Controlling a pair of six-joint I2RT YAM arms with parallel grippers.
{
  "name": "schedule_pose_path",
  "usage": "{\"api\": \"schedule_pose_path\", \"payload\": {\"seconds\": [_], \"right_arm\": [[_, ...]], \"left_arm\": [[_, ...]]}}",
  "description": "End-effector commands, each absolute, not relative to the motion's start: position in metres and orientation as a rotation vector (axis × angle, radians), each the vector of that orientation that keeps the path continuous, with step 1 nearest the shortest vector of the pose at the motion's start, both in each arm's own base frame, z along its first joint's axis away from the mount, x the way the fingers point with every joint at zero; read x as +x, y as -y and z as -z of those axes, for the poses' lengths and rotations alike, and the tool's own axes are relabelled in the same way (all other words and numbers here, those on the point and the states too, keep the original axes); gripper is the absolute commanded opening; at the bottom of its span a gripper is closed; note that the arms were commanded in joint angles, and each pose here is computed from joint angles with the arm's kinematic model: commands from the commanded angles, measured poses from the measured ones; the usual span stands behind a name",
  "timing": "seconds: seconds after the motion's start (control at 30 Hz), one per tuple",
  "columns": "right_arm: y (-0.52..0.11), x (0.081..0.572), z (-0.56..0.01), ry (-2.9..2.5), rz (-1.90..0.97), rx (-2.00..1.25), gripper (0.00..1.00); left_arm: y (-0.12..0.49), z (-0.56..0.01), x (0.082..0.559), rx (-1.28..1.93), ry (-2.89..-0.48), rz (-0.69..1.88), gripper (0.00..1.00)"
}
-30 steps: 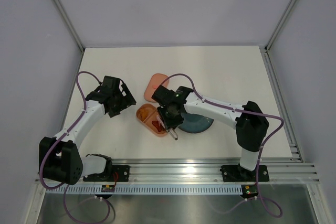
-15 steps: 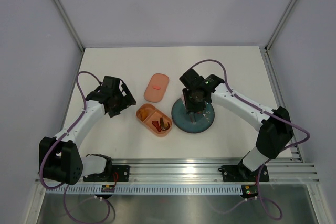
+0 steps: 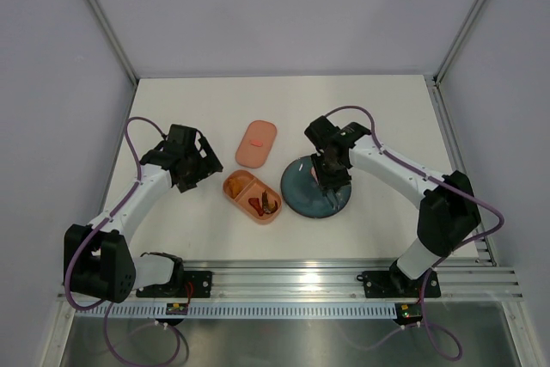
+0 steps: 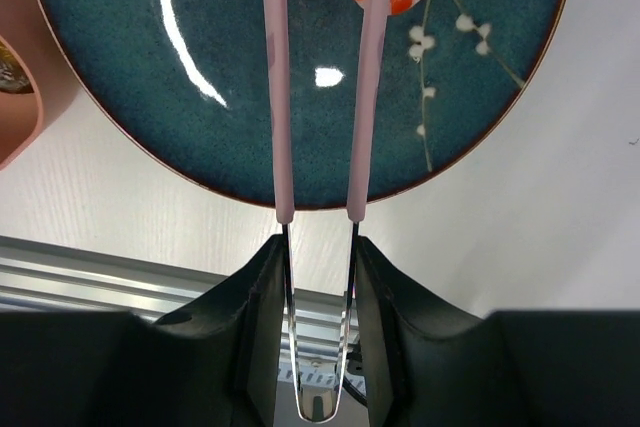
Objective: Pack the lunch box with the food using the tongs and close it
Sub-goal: Pick up the fake food from the plate.
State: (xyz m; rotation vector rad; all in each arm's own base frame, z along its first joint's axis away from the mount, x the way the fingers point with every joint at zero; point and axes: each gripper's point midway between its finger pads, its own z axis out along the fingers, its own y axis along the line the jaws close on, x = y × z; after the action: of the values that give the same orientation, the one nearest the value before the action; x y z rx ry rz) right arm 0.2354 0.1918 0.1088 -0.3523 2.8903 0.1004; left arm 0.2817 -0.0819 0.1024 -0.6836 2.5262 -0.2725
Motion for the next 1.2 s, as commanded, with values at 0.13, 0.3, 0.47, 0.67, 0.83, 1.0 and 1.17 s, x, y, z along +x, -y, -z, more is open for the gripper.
{"api": "schedule_pose_path", "payload": {"seconds": [0.13,0.3,0.47,0.67,0.83,1.0,1.17], "right_arm": [[-0.189,0.242,-0.115,-2.922,-0.087,-0.482,0.39],[-0.186,0.249,-0.115,-2.922,-0.043,-0.495,0.4],[-0.187,0.257,-0.11,-2.927,-0.014,-0.528,0.41],[-0.181,0.264,-0.1,-2.941,0.047,-0.555,0.41],[-0.175,0.266,-0.096,-2.95,0.107,-0.561,0.42],[-0.179,0.265,-0.092,-2.968,0.081,-0.579,0.42],[-0.179,0.268,-0.089,-2.962,0.089,-0.589,0.39]], "left_arm": [[0.082,-0.106,0.286,-0.682,-2.492,0.279,0.9],[0.081,-0.105,0.285,-0.68,-2.492,0.279,0.9],[0.081,-0.107,0.285,-0.682,-2.486,0.284,0.9],[0.081,-0.106,0.282,-0.681,-2.49,0.28,0.9],[0.081,-0.106,0.283,-0.683,-2.487,0.282,0.9],[0.082,-0.107,0.284,-0.683,-2.486,0.29,0.9],[0.082,-0.108,0.283,-0.689,-2.483,0.291,0.9]]}}
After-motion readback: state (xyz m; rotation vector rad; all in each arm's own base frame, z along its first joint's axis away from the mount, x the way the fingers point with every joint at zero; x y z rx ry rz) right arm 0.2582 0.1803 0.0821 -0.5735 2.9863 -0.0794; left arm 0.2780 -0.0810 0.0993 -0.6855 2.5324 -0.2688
